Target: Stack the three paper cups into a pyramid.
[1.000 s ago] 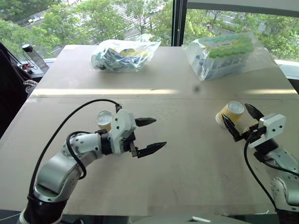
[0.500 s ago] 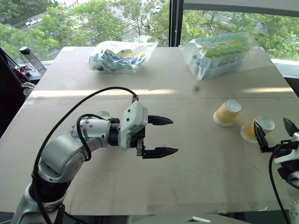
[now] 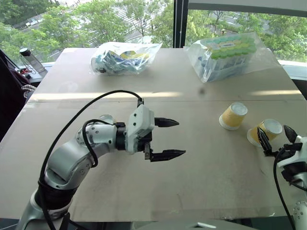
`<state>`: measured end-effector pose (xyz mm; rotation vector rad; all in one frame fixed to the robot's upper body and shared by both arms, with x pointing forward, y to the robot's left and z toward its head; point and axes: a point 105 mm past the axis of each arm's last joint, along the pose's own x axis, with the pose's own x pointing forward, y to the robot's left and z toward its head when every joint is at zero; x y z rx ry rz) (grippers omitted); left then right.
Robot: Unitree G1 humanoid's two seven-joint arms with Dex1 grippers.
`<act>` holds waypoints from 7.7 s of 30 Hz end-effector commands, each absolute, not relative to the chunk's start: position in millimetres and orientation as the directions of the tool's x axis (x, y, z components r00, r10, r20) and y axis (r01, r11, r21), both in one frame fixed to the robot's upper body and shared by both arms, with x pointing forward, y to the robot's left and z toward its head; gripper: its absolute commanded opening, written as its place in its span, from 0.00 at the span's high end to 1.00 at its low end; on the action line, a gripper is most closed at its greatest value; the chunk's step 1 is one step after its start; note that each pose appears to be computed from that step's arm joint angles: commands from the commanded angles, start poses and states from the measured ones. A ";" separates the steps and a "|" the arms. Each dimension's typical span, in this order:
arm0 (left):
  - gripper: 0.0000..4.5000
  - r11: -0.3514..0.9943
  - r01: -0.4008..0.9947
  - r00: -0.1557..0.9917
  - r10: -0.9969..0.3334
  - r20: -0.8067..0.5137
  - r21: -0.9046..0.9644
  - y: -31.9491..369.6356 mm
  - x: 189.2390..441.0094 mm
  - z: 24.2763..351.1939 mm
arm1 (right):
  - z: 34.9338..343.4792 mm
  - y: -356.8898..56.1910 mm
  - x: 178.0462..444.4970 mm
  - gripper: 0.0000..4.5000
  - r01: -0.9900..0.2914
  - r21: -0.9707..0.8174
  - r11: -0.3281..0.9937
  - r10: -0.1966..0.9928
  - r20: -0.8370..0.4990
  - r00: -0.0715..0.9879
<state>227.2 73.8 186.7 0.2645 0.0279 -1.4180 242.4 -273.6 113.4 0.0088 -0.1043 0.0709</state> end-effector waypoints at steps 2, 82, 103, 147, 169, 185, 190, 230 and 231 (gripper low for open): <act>0.01 0.128 0.963 0.166 -0.975 -0.149 0.236 70.5 227.3 197.9 | 118.8 -275.1 245.3 0.00 -0.093 0.027 0.995 0.090 0.118 0.989; 0.00 0.443 0.877 0.446 -0.895 0.028 0.187 78.0 231.1 196.7 | 136.3 -211.0 324.6 0.01 -0.231 -0.022 0.973 0.232 0.067 0.970; 0.00 0.703 0.700 0.711 -0.702 -0.038 0.126 124.9 219.0 149.0 | 132.9 -97.1 328.3 0.58 -0.642 -0.069 0.764 0.645 0.025 0.764; 0.00 0.985 -0.089 0.982 0.062 0.179 0.150 214.5 229.5 122.6 | 150.7 -134.7 209.4 0.01 -0.912 -0.143 0.385 0.922 0.112 0.371; 0.51 0.989 -0.064 0.976 0.034 0.216 0.132 226.7 266.9 121.7 | 166.2 -130.6 204.0 0.00 -0.901 -0.136 0.411 0.895 0.247 0.371; 0.51 0.624 0.745 0.565 -0.779 0.273 0.236 67.4 327.1 243.4 | 176.3 -179.0 210.4 0.00 -0.676 -0.132 0.725 0.661 0.408 0.630; 0.51 0.512 0.825 0.470 -0.857 0.212 0.238 45.5 333.2 240.7 | 180.0 -175.3 205.1 0.00 -0.652 -0.131 0.747 0.634 0.434 0.640; 0.01 0.440 0.838 0.364 -0.891 0.272 0.322 55.7 307.6 250.3 | 180.2 -155.8 206.0 0.00 -0.717 -0.125 0.686 0.694 0.408 0.593; 0.01 0.444 0.835 0.357 -0.887 0.294 0.324 57.5 303.5 255.6 | 178.8 -155.6 206.4 0.00 -0.721 -0.126 0.681 0.699 0.403 0.590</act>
